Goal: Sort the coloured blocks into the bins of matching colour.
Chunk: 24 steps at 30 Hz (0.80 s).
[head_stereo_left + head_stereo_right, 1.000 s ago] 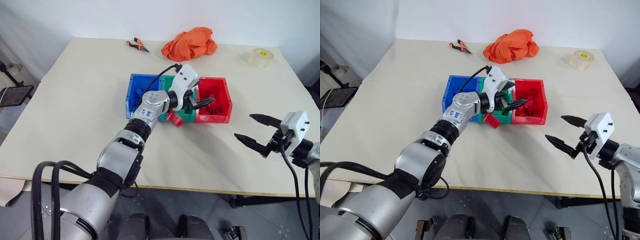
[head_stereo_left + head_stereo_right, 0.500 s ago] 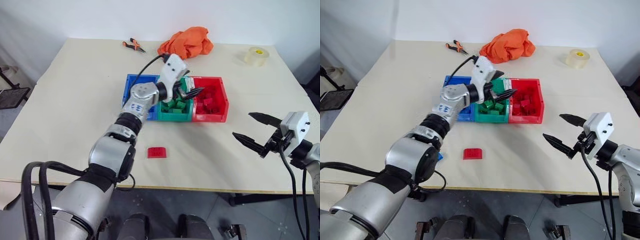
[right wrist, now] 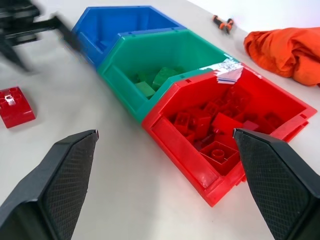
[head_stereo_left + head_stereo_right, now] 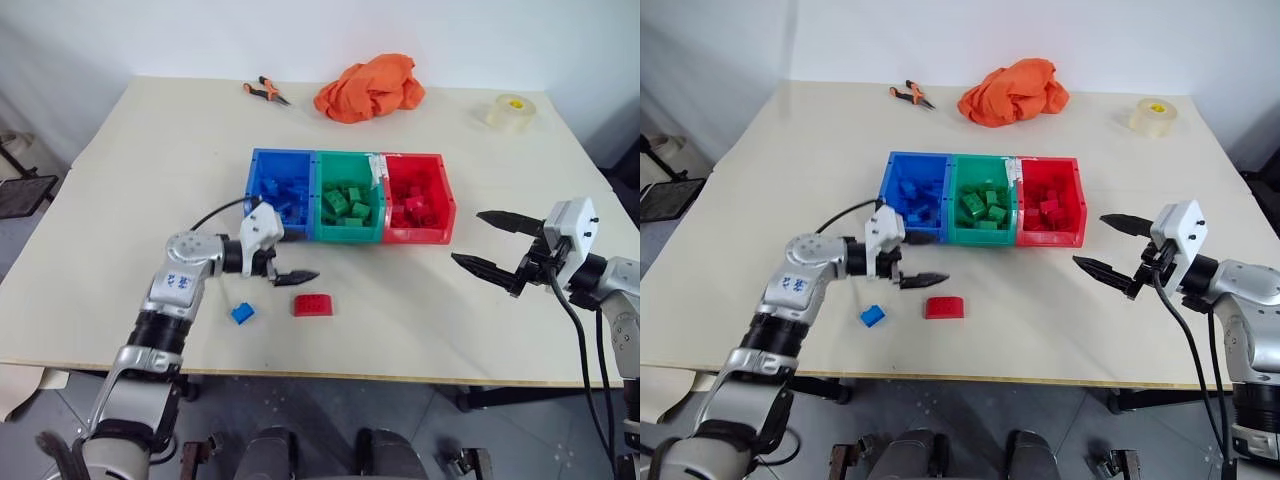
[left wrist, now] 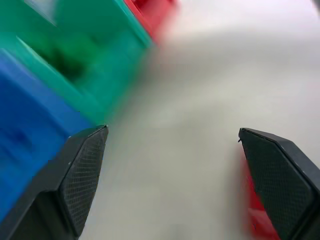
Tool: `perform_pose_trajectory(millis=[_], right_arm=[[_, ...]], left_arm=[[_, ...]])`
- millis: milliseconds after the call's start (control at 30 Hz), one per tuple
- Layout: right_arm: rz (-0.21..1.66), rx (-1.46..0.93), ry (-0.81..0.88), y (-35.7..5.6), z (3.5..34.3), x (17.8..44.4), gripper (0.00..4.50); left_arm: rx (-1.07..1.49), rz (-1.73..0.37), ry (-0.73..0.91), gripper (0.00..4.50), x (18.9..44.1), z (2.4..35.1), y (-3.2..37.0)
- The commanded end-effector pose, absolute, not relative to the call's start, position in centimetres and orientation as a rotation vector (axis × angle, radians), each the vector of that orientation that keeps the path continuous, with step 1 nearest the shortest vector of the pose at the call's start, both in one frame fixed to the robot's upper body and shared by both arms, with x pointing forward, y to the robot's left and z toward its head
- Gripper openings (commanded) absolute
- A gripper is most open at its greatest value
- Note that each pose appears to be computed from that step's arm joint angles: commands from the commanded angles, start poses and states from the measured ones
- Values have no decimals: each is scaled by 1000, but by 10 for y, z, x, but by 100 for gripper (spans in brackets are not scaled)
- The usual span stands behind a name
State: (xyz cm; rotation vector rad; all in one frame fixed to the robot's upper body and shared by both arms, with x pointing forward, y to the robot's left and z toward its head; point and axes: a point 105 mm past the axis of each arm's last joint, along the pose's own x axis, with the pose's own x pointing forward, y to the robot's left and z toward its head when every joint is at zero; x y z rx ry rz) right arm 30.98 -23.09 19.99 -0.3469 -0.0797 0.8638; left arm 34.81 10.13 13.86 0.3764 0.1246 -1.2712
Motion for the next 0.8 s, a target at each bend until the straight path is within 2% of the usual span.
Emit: perform_pose_trajectory(millis=[33, 367, 500, 800], right_arm=[[873, -379, -108, -230, 210, 308, 450], [865, -379, -96, -234, 209, 304, 450], [894, -368, -34, -240, 201, 290, 450], [894, -368, 14, -249, 198, 275, 450]], left_arm=[[394, -1292, 9, 445, 342, 170, 92], [416, -1408, 86, 445, 316, 161, 95], [462, -1467, 156, 445, 307, 149, 106], [497, -1502, 189, 445, 307, 135, 111]])
